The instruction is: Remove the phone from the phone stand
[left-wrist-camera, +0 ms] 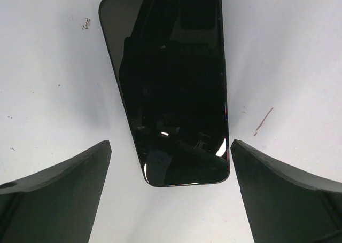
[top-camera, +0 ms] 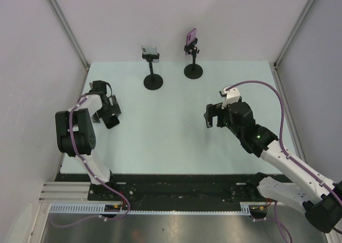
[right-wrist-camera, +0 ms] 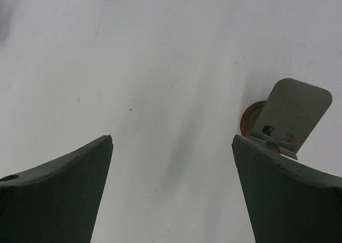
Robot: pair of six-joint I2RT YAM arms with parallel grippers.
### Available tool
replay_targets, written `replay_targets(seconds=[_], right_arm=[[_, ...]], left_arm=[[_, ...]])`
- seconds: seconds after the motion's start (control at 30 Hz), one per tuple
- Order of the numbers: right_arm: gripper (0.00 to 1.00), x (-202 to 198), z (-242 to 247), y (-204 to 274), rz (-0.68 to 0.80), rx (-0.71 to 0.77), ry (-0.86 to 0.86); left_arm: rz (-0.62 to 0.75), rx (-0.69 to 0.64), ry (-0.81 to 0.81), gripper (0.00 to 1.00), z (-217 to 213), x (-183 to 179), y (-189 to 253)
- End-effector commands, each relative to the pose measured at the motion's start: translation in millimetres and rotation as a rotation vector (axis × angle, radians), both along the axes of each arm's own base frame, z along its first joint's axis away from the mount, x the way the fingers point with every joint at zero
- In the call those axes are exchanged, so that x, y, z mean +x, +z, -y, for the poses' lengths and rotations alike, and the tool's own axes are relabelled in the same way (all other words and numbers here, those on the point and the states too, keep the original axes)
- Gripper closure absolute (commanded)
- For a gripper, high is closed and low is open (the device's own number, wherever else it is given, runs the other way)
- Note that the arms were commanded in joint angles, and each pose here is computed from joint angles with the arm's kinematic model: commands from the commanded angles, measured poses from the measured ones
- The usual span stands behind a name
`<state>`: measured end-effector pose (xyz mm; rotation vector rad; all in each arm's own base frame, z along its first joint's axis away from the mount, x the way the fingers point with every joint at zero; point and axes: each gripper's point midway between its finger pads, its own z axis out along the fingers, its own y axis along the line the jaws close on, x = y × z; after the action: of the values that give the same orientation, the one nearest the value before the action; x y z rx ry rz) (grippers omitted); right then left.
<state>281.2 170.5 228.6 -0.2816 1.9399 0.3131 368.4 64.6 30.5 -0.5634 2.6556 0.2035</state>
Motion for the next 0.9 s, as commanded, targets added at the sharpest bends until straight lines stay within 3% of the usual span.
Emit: replay_targets(seconds=[0.0, 0.27, 0.87], right_arm=[[0.00, 4.0, 4.3, 9.8, 0.043, -0.003, -0.014], [0.00, 4.5, 4.9, 8.9, 0.043, -0.009, -0.013], [0.00, 5.0, 6.8, 9.0, 0.051, -0.028, -0.009]], left_arm=[[0.025, -0.004, 0.014, 0.00, 1.2, 9.9, 6.3], [-0.057, 0.017, -0.022, 0.00, -0.9, -8.5, -15.1], [-0.079, 0.025, -0.021, 0.00, -24.5, -36.8, -9.5]])
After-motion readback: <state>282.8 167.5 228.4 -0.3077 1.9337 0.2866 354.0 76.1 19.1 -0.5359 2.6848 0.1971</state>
